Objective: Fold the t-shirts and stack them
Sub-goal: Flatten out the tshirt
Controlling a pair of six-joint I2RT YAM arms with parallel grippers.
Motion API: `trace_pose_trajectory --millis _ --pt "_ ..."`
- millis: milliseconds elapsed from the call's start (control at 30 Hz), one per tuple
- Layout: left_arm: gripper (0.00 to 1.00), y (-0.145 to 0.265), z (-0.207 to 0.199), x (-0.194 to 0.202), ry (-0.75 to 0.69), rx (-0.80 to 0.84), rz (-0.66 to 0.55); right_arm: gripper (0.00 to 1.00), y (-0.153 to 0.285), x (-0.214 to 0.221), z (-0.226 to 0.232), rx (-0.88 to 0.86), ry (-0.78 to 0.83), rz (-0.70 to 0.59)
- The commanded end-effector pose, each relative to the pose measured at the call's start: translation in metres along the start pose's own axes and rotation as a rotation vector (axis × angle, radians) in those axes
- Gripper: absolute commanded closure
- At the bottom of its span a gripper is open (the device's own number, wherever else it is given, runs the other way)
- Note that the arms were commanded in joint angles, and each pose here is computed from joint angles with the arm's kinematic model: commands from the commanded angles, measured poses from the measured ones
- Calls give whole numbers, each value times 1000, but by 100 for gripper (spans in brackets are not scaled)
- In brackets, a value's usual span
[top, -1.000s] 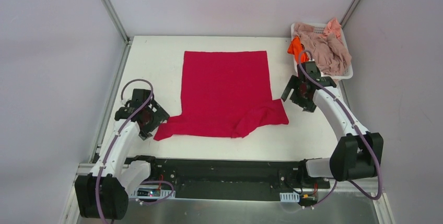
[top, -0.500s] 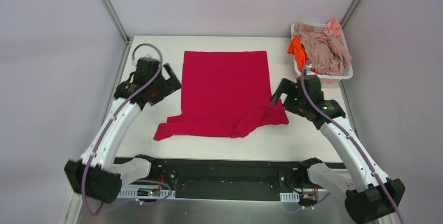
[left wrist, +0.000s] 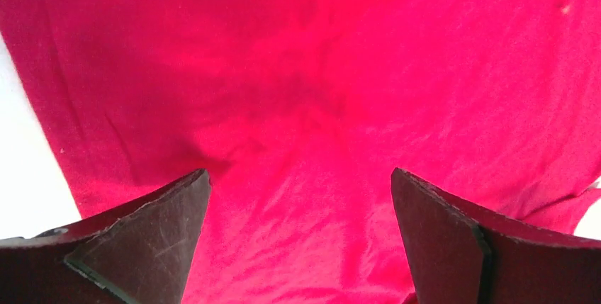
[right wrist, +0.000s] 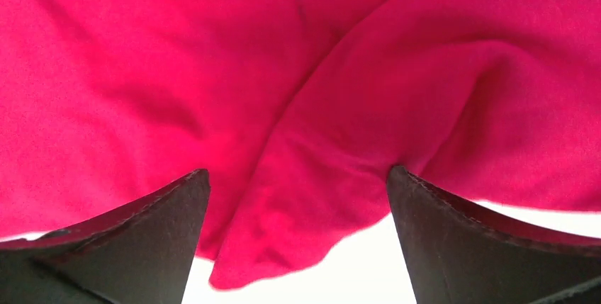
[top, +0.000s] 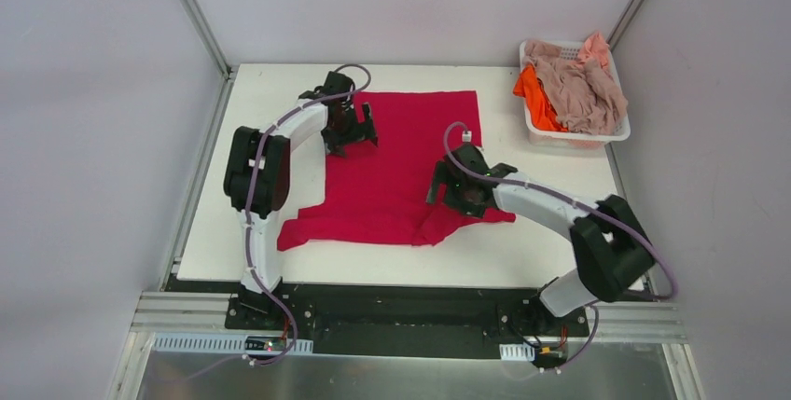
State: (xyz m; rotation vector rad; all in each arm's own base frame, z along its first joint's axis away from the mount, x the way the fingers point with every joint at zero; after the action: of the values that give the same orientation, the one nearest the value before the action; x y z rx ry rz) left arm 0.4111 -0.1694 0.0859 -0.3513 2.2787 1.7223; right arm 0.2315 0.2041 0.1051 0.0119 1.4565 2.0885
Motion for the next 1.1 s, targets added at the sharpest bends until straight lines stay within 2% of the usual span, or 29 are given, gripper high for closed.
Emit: trace_pose_trajectory --millis 0,100,300,433,600,700,833,967,1067 --pt "0 -22 9 22 -9 -10 76 0 -30 -18 7 77 -39 -64" --pt "0 -23 25 54 37 -79 110 0 -52 -31 0 146 -94 -17" --pt "0 -3 30 140 161 -89 169 1 -88 -98 7 207 -125 -57" --pt "0 7 -6 184 125 -72 185 1 -116 -151 28 186 -63 -68" --pt "0 9 -88 220 17 67 223 0 -152 -203 68 142 106 -97" --pt "0 11 -126 211 -89 124 178 0 -158 -241 107 32 187 -182" --pt "0 22 -146 180 -127 151 69 0 -155 -271 130 -51 210 -281" --pt "0 45 -135 158 -163 55 -61 1 -114 -277 134 -61 227 -330" --pt "0 67 -114 153 -174 -37 -119 1 -59 -282 127 -9 210 -406"
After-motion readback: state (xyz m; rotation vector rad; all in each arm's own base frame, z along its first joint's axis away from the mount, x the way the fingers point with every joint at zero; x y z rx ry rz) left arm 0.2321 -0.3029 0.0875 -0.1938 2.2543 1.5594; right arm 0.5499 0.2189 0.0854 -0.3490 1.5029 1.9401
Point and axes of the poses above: each gripper's point midway between its finger pads, its own y axis back along the fingers, its own z axis along the line the jaws close on, x = y × z, the point moved 5 cm from there along y, back along the fingers, and after that the axes turned 14 degrees about -y, right-handed, at the moved point
